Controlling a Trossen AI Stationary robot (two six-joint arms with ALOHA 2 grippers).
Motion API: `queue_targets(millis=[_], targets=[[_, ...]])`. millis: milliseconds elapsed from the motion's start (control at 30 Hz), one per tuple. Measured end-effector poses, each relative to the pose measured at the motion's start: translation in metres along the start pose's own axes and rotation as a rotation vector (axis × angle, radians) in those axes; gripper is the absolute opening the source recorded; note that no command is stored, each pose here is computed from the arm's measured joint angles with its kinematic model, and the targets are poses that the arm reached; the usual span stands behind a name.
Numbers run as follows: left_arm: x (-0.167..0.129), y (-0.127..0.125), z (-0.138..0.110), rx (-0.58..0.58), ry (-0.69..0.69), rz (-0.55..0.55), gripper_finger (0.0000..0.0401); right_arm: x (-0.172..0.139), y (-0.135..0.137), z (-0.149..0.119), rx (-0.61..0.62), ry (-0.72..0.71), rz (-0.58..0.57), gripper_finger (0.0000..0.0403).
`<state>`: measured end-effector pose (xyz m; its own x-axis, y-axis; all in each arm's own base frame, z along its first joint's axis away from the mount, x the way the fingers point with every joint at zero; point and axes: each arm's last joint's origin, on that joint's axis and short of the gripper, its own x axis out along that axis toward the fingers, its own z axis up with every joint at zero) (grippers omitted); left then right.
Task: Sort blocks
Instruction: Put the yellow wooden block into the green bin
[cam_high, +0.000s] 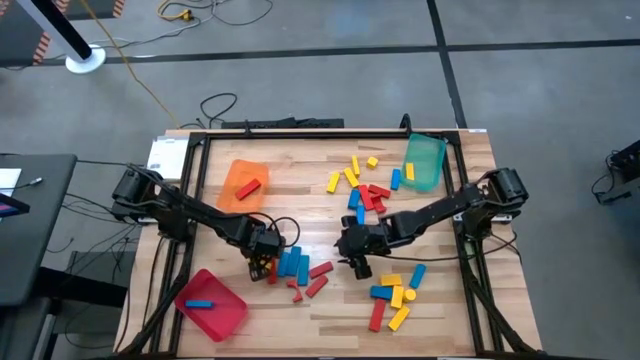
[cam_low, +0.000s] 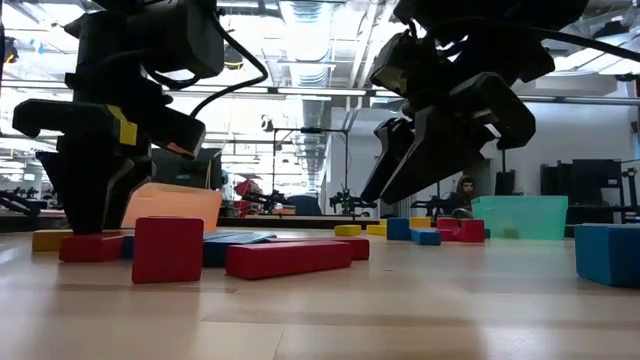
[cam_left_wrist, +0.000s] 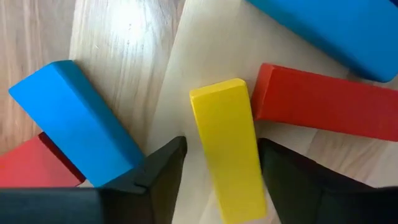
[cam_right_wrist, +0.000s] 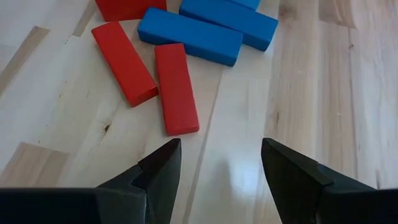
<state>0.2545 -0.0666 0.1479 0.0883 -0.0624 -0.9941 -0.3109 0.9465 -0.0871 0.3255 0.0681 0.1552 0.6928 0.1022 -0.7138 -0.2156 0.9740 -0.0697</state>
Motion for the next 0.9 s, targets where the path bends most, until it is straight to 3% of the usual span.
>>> queue_targets(millis=[233,433,700,900], targets=[[0.0,0.0,-0.001,0.06,0.004,0.008,0.0102,0.0,0.0,0.0,0.0,-0.001,0.0,0.024],[-0.006,-0.003,0.004,0.134,0.0,0.019,0.0102,0.0,0.0,0.004,0.003,-0.04,-0.003,0.024],[-0.043,-0.013,0.023,0.251,-0.072,0.11,0.0102,-0.002,-0.002,0.019,0.006,-0.196,-0.014,0.024],[-0.074,-0.021,0.041,0.328,-0.203,0.196,0.0102,-0.006,-0.003,0.032,-0.004,-0.34,-0.025,0.024]])
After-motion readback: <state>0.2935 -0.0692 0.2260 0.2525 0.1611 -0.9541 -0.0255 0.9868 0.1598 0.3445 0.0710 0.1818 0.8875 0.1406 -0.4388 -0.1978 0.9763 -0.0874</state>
